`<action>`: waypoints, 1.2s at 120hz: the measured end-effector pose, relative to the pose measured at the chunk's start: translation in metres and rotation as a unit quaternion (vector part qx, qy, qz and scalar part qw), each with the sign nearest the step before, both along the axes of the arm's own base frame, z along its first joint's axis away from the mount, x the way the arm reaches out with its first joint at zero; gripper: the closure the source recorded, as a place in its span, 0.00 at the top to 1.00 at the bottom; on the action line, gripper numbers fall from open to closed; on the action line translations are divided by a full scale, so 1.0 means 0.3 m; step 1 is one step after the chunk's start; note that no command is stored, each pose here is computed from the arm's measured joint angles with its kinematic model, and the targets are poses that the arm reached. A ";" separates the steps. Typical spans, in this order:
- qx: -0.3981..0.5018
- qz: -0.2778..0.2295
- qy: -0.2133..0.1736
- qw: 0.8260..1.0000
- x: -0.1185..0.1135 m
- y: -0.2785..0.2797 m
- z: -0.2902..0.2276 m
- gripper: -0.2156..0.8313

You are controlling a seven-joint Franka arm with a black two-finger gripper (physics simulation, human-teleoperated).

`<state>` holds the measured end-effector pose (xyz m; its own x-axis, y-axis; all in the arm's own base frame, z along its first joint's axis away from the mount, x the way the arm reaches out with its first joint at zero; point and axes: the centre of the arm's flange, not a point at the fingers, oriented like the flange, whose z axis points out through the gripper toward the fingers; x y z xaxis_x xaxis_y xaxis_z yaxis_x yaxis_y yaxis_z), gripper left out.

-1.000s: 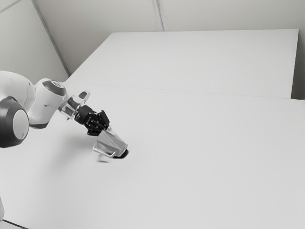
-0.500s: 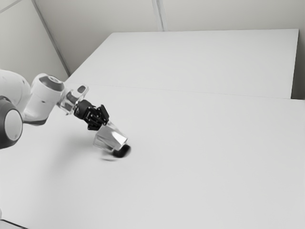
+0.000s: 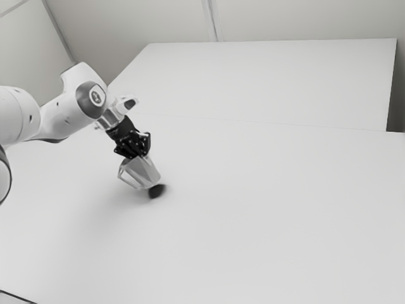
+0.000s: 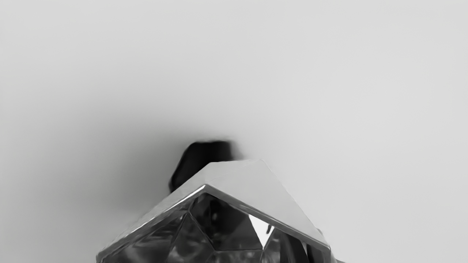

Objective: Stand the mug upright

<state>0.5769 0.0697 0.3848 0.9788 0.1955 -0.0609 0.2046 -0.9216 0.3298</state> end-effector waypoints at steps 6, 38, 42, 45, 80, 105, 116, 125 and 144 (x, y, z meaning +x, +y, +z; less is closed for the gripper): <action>0.013 0.012 0.008 1.000 -0.011 -0.006 -0.012 0.06; 0.097 0.046 0.028 0.994 -0.011 -0.052 -0.014 0.06; 0.106 0.047 0.029 0.993 -0.015 -0.066 -0.018 0.05; 0.111 0.050 0.030 0.992 -0.023 -0.073 -0.025 0.05; 0.137 0.103 0.023 0.985 -0.083 -0.107 -0.064 0.06; 0.132 0.148 0.006 0.980 -0.140 -0.092 -0.079 0.05; 0.132 0.165 0.005 0.977 -0.147 -0.078 -0.091 0.06; 0.138 0.169 0.003 0.976 -0.146 -0.083 -0.095 0.06; 0.150 0.164 0.002 0.975 -0.141 -0.121 -0.104 0.06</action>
